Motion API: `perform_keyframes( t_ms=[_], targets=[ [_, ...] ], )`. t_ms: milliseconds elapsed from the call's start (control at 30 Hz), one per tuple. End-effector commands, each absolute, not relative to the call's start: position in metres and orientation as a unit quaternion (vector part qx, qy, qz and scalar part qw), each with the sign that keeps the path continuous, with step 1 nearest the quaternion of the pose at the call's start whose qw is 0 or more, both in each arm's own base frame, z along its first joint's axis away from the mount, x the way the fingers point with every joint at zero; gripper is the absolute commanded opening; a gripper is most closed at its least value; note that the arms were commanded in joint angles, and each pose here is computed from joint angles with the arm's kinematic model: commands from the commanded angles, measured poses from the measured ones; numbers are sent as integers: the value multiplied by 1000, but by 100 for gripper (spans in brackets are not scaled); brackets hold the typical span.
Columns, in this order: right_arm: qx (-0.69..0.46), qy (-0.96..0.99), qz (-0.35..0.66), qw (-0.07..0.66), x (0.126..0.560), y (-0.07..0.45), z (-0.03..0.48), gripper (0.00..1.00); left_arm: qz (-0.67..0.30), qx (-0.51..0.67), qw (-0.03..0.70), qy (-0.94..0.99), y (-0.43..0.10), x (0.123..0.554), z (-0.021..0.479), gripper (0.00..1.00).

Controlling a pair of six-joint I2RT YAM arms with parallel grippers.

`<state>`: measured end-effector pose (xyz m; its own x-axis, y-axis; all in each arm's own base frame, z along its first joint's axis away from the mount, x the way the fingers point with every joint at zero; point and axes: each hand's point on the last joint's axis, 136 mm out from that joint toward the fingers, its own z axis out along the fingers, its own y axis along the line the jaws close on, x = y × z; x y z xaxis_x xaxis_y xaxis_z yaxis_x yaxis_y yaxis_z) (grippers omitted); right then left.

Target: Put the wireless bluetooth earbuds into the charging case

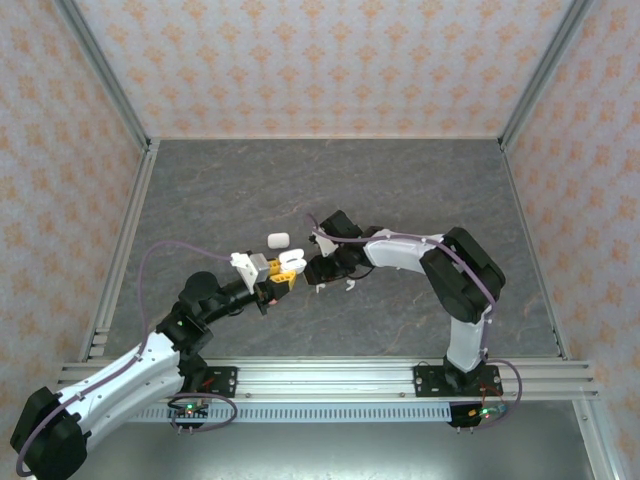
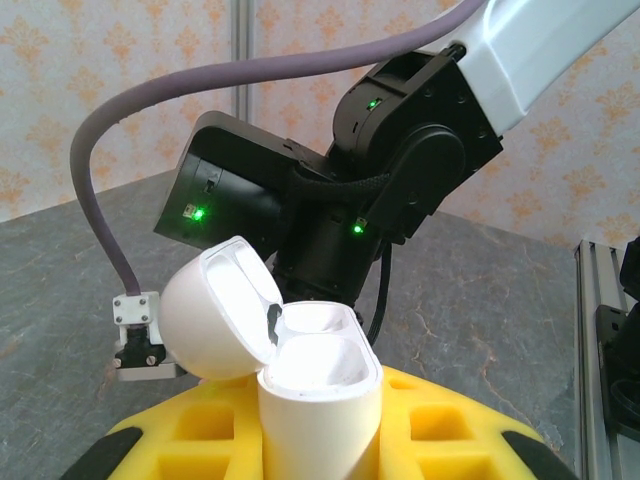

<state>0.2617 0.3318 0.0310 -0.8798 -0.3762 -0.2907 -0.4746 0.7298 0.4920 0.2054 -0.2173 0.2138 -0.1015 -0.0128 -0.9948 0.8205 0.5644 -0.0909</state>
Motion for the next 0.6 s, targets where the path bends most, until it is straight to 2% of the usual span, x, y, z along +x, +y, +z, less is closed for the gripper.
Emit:
perform_keyframes(
  t_ms=[0, 567],
  targets=[
    [-231, 935, 263, 57, 245, 317, 21, 46, -344, 301, 604, 653, -214, 210, 221, 0],
    [-228, 937, 260, 46, 232, 306, 16, 40, -342, 302, 597, 660, -215, 211, 219, 0]
  ],
)
